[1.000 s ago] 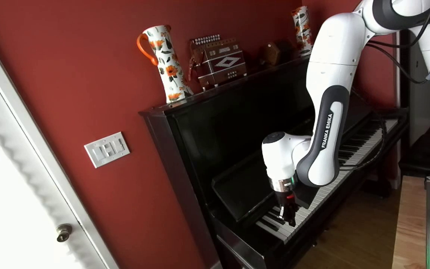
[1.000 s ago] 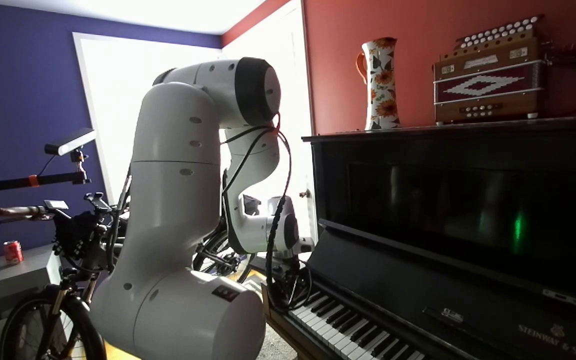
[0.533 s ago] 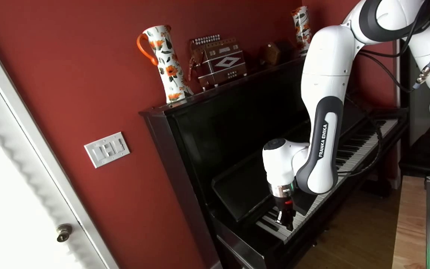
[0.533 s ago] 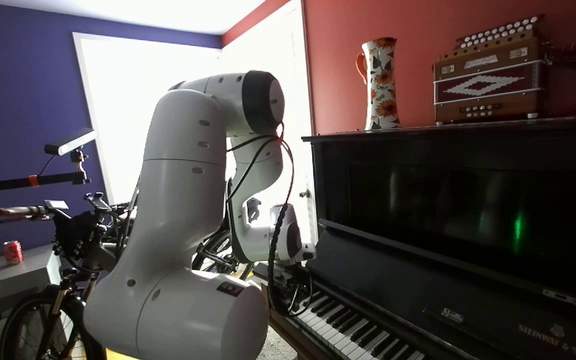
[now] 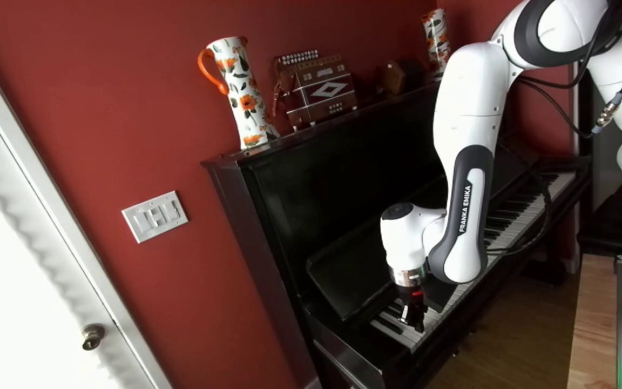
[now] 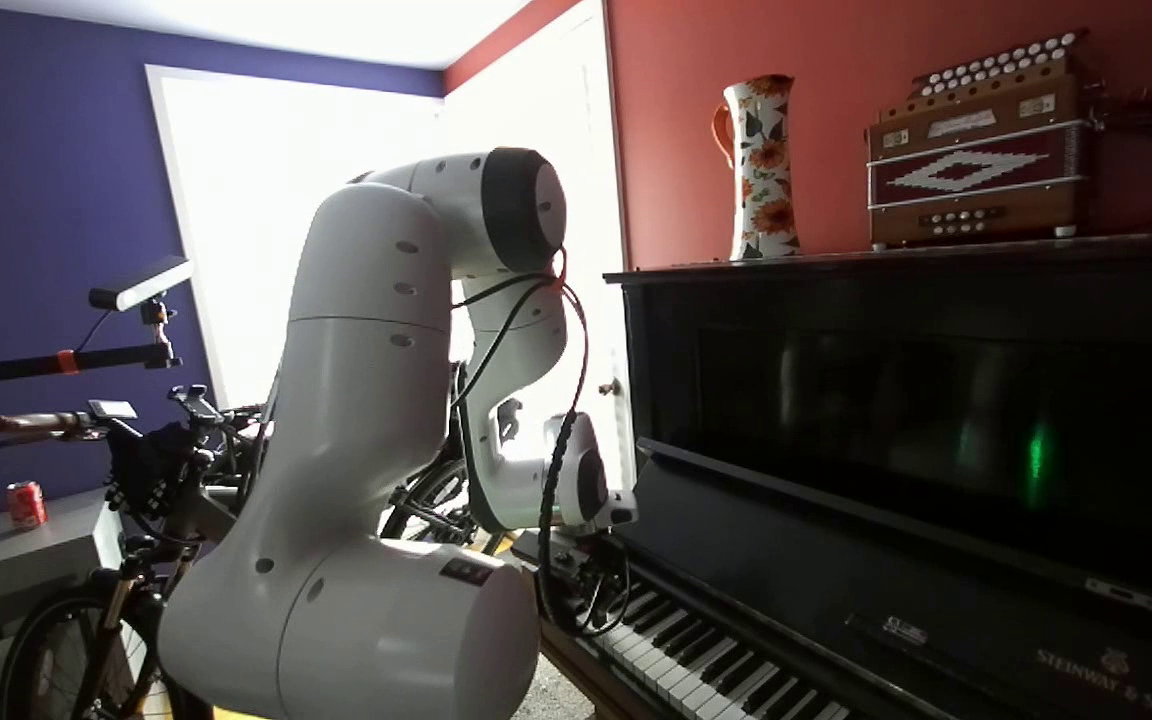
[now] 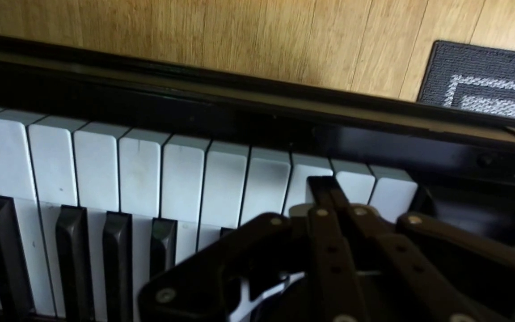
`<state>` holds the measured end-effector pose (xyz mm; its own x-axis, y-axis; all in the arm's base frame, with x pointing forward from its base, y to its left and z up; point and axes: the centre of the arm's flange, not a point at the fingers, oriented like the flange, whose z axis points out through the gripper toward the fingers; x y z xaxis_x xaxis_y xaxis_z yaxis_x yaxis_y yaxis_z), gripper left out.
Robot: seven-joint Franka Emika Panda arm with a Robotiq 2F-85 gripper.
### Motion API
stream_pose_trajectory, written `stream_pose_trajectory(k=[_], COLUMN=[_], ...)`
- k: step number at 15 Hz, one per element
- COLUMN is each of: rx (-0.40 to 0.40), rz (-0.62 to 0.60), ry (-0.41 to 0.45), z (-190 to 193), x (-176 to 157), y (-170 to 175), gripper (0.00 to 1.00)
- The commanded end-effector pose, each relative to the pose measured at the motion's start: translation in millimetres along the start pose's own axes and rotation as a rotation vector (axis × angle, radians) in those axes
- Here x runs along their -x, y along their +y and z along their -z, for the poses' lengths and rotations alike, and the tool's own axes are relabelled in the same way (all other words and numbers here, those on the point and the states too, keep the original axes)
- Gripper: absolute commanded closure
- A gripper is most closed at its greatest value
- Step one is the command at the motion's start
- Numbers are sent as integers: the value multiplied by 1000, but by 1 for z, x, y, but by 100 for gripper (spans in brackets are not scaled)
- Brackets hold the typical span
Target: Press the third last white key on the left of the piano
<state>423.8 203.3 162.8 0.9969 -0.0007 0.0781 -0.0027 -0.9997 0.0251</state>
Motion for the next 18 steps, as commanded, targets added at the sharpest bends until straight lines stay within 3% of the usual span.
stream_pose_trajectory(k=[1, 18], rx=[-8, 15], rz=[-12, -8], ry=[9, -3], z=[-11, -23], x=[1, 3], y=[-5, -3], gripper=[100, 100])
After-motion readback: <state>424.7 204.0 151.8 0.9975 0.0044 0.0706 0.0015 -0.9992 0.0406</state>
